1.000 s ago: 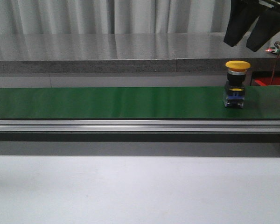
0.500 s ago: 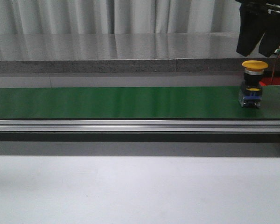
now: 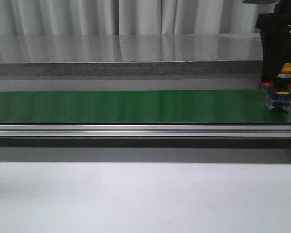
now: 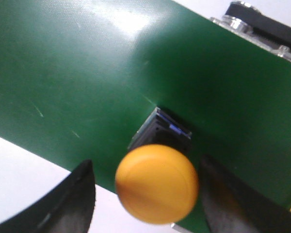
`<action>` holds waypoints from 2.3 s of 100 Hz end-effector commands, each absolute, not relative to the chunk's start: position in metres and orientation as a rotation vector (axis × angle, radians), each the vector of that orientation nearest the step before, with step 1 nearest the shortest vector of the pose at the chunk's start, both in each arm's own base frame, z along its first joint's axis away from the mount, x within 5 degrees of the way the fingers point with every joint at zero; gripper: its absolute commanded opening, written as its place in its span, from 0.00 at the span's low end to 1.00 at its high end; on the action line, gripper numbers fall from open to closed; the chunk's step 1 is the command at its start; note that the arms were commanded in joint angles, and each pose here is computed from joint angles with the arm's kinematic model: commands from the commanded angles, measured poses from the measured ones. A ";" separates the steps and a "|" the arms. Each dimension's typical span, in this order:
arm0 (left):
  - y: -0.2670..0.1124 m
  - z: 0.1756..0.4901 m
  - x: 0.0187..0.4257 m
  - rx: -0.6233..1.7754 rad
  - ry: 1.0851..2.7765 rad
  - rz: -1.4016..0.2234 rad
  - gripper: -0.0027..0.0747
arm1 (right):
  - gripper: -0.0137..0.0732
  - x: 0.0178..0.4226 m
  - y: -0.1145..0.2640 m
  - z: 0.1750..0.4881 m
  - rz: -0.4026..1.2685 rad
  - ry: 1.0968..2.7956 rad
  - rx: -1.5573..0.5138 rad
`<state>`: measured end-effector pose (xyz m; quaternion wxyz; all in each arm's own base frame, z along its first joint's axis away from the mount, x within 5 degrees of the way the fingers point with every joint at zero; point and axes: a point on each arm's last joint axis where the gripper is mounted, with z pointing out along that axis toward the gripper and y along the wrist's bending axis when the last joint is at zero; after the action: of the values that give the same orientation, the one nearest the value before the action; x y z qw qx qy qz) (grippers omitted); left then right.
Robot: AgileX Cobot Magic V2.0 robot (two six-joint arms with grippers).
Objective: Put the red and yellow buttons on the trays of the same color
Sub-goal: 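Move the right gripper onto the yellow button on the belt, grasp, then carry the yellow button into the yellow tray, release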
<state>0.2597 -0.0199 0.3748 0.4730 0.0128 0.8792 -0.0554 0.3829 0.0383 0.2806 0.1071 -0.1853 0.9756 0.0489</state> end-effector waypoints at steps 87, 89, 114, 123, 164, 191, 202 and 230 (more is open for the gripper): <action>-0.021 0.400 0.256 0.027 2.013 -0.150 0.01 | 0.28 0.304 -0.067 0.395 -0.060 2.663 0.055; -0.021 0.400 0.256 0.027 2.013 -0.150 0.01 | 0.28 0.299 -0.073 0.398 -0.068 2.659 0.083; -0.020 0.401 0.257 0.026 1.996 -0.142 0.01 | 0.28 0.256 -0.124 0.376 -0.119 2.637 0.438; -0.020 0.401 0.256 0.027 1.998 -0.142 0.01 | 0.28 0.243 -0.137 0.356 -0.118 2.617 0.581; -0.021 0.401 0.256 0.025 1.998 -0.145 0.01 | 0.28 0.228 -0.148 0.273 -0.142 2.578 0.710; -0.021 0.401 0.257 0.025 1.996 -0.145 0.01 | 0.28 0.233 -0.164 0.246 -0.145 2.549 0.792; -0.021 0.401 0.257 0.025 1.996 -0.145 0.01 | 0.28 0.238 -0.167 0.233 -0.121 2.583 0.811; -0.021 0.401 0.257 0.025 1.996 -0.145 0.01 | 0.47 0.243 -0.170 0.215 -0.076 2.631 0.846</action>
<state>0.2605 -0.0198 0.3760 0.4798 0.0122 0.8756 -0.0553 0.2406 -0.1657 0.1986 0.1474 0.2973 0.9432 -0.0154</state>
